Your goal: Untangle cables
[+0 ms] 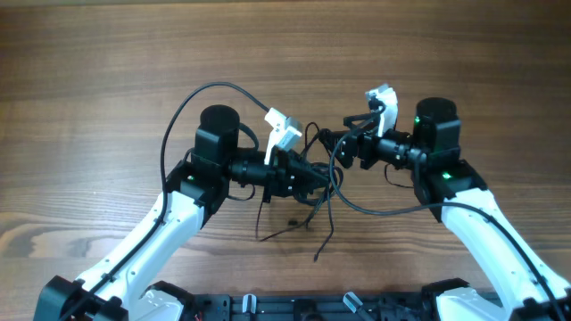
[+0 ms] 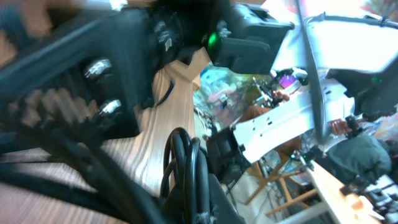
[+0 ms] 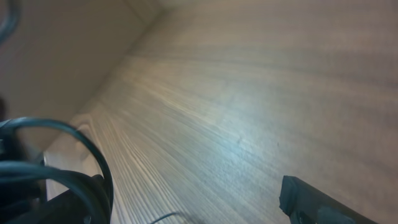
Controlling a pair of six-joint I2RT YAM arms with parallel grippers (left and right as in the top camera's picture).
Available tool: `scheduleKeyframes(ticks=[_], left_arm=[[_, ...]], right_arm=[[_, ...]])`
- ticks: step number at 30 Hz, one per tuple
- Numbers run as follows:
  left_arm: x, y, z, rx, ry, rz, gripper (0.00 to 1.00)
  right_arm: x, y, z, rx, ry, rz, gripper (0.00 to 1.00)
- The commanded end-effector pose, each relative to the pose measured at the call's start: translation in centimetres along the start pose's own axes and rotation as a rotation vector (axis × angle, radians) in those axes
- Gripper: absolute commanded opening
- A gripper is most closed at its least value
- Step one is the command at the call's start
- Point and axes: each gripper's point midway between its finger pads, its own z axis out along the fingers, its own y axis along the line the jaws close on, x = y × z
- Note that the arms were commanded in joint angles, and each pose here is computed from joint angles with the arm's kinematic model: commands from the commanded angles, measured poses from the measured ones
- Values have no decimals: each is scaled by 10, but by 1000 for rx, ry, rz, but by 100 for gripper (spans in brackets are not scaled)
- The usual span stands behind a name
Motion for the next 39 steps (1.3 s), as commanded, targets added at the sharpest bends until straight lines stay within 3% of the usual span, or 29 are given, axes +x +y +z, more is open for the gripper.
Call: scheduleKeyframes(ticks=[1, 7, 14, 19, 26, 29, 32, 36, 39], left_arm=[[0, -30, 3, 135, 32, 47, 4], [2, -45, 0, 216, 61, 73, 4], [4, -47, -1, 231, 69, 75, 4], [3, -45, -1, 220, 63, 75, 4], [-15, -14, -6, 48, -29, 67, 4], [-27, 6, -15, -61, -90, 62, 4], [-34, 19, -22, -131, -128, 58, 4], [-43, 38, -27, -239, -189, 4, 4], [-47, 59, -35, -347, -252, -136, 4]], right_arm=[[9, -61, 11, 238, -2, 193, 87], [35, -142, 3, 487, 2, 365, 87], [25, -216, -72, 649, -142, 516, 87], [24, -235, -99, 683, -194, 564, 100], [15, -185, -71, 338, -143, 566, 100], [9, -148, -61, 110, -110, 561, 100], [6, -125, -60, -32, -84, 675, 100], [6, -120, -60, -66, -74, 819, 100], [6, -119, -60, -72, -68, 983, 100]])
